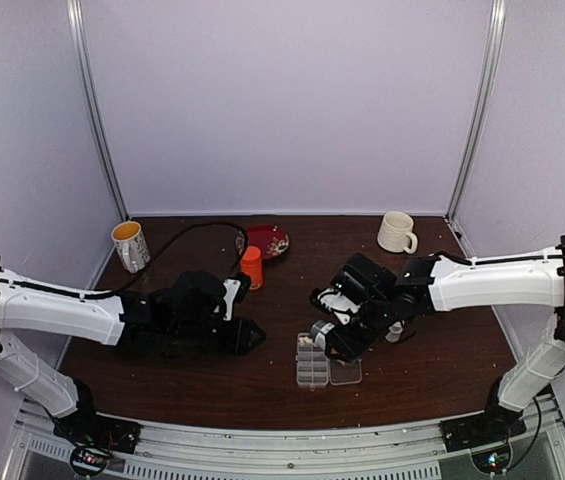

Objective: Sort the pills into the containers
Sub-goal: Pick up the lid of the pill bottle from the center of the board.

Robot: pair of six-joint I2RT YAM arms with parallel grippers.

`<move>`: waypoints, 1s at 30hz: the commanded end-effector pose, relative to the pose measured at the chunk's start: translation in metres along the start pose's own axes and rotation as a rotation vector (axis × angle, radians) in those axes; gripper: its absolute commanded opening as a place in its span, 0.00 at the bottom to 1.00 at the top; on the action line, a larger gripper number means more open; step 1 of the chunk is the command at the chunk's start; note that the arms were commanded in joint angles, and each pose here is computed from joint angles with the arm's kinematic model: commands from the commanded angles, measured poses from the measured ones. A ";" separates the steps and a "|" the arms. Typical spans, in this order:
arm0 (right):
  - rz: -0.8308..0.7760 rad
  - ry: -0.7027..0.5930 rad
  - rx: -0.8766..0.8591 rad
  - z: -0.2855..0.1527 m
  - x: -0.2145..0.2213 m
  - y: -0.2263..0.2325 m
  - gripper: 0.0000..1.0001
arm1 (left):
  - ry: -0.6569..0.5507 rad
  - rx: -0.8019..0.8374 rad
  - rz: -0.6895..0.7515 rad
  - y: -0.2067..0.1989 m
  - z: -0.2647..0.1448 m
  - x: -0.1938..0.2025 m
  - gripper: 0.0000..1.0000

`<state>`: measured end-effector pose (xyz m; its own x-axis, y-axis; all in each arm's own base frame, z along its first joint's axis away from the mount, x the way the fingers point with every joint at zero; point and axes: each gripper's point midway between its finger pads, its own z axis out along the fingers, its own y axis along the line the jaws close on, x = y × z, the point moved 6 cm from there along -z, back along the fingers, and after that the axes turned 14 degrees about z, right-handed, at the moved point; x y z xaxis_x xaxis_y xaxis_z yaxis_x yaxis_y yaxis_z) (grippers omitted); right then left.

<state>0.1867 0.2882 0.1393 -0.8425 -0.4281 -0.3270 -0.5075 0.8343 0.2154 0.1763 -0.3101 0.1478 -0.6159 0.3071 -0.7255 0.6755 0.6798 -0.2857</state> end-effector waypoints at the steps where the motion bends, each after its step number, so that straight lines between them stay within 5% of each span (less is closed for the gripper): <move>1: -0.027 -0.291 -0.091 -0.025 -0.029 0.011 0.00 | 0.086 -0.218 0.043 0.023 -0.029 0.004 0.42; 14: -0.162 -0.881 -0.288 -0.146 -0.029 0.019 0.00 | 0.280 -0.366 -0.076 0.078 -0.046 0.019 0.63; 21: -0.241 -1.291 -0.354 -0.185 -0.010 0.007 0.00 | 0.396 -0.379 -0.075 0.092 -0.032 0.022 0.84; 24: -0.269 -1.374 -0.362 -0.188 -0.007 0.006 0.00 | 0.426 -0.387 -0.065 0.095 -0.024 0.020 0.88; 30: -0.382 -1.320 -0.435 -0.192 -0.007 0.022 0.00 | 0.479 -0.362 -0.077 0.101 -0.006 0.019 0.91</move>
<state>0.1576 0.2406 0.2891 -0.0983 0.1432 -0.9848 -0.8199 0.5492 0.1617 0.2216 -0.2266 0.1099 -0.8265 0.4407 -0.3503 0.4738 0.8806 -0.0101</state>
